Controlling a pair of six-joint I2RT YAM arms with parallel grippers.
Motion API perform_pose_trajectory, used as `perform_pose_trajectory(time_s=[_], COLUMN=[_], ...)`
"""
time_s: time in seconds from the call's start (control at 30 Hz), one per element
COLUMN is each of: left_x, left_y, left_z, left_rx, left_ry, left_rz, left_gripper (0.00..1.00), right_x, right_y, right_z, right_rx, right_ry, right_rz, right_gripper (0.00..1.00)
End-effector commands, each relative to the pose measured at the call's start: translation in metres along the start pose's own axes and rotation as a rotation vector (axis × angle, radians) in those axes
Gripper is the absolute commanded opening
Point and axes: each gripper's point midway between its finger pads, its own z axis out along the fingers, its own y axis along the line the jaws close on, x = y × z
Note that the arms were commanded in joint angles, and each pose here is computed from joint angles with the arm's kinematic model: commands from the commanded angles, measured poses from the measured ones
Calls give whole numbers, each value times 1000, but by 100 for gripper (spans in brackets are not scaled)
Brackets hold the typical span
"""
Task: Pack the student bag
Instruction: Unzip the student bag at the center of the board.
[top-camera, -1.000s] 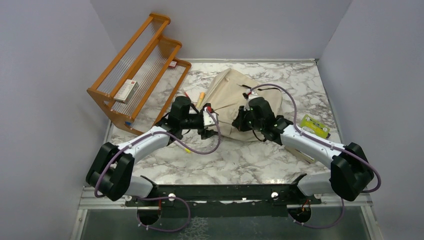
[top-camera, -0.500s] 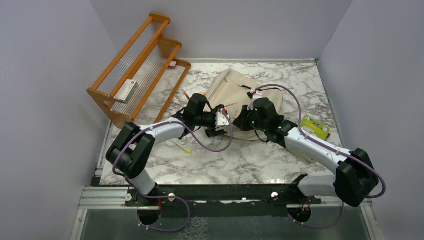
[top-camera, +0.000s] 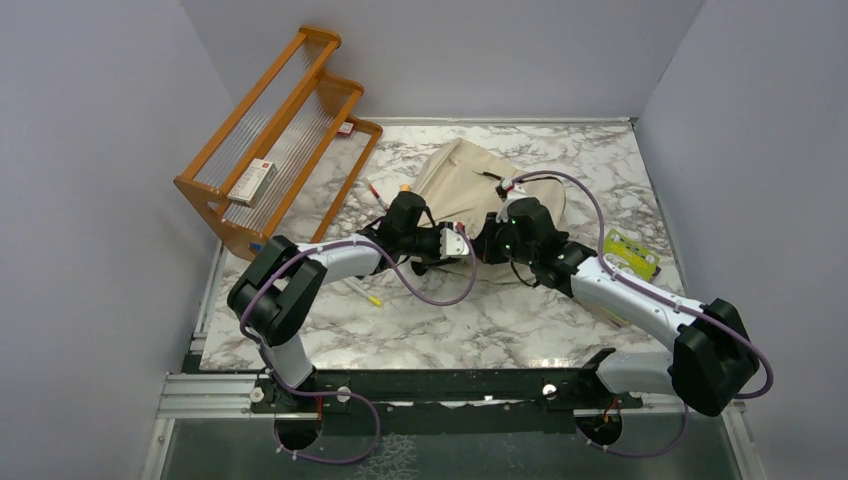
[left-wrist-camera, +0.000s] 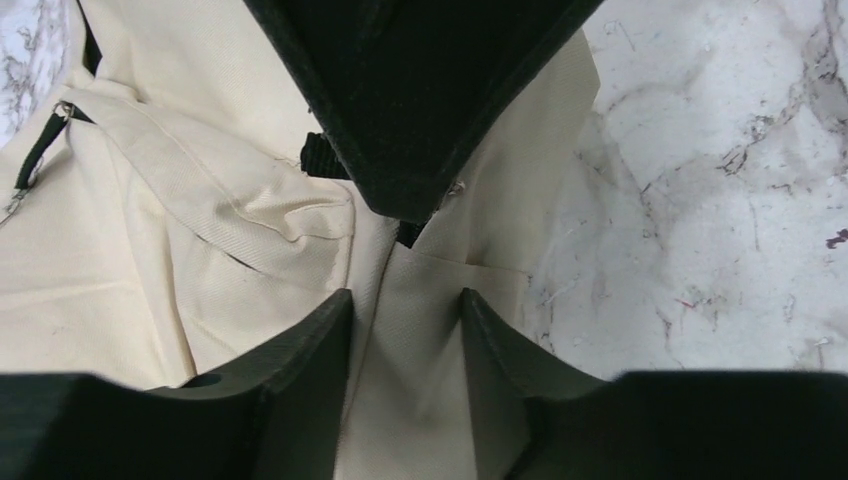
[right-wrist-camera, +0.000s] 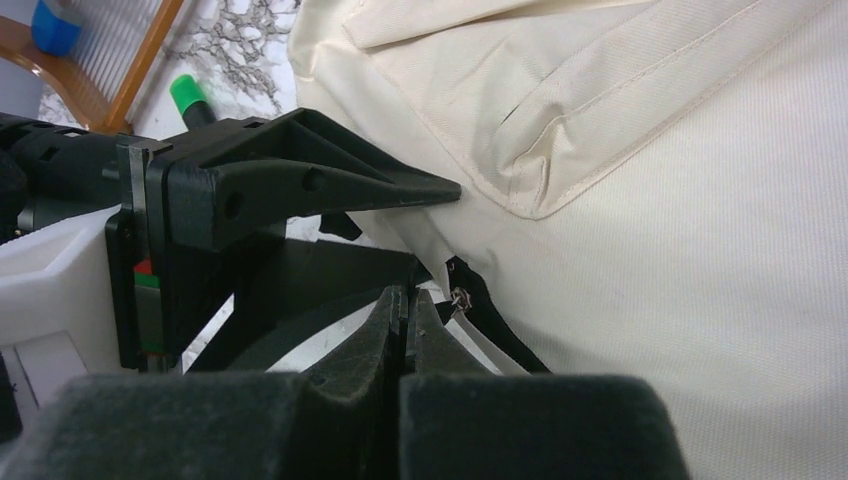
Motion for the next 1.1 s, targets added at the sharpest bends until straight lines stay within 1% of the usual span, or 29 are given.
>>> perform_pose_trajectory(time_s=[0.0,0.1,0.23,0.27,0.37,0.47,0.63,0.8,1.07], left_x=[-2,0,4,6,8,13,17,29,37], left_y=[15,12,8,7,7,4,4,3,10], left_z=[2,-1,-1,-1,0,-1,-4,-10,-24], left_rx=[-47,-29,-7,0,14,26,15,12,-3], left_ry=[26,47,71,77,91,110,132,179,203], left_rz=[51,58,54,59,62,67,77,101,91], left_gripper=[37,20,3,0,0,0,0,0,0], right_x=[-10,-9,-14,-16,-22,-24,-34,-52,-79], right_y=[-10,-30,-52,-58,-81,-105,-141,-175,-218], right_z=[-6,-10,-21,-24,-32,-40,-58,-81,-112], right_rx=[62,171,292,324,422,499,594,712,857], right_ry=[-51,-70,-107,-119,-148,-148,-179,-259,-364], right_rz=[41,81,129,140,177,214,272,327,378], right_gripper=[0,1,0,0,0,0,1,1,1])
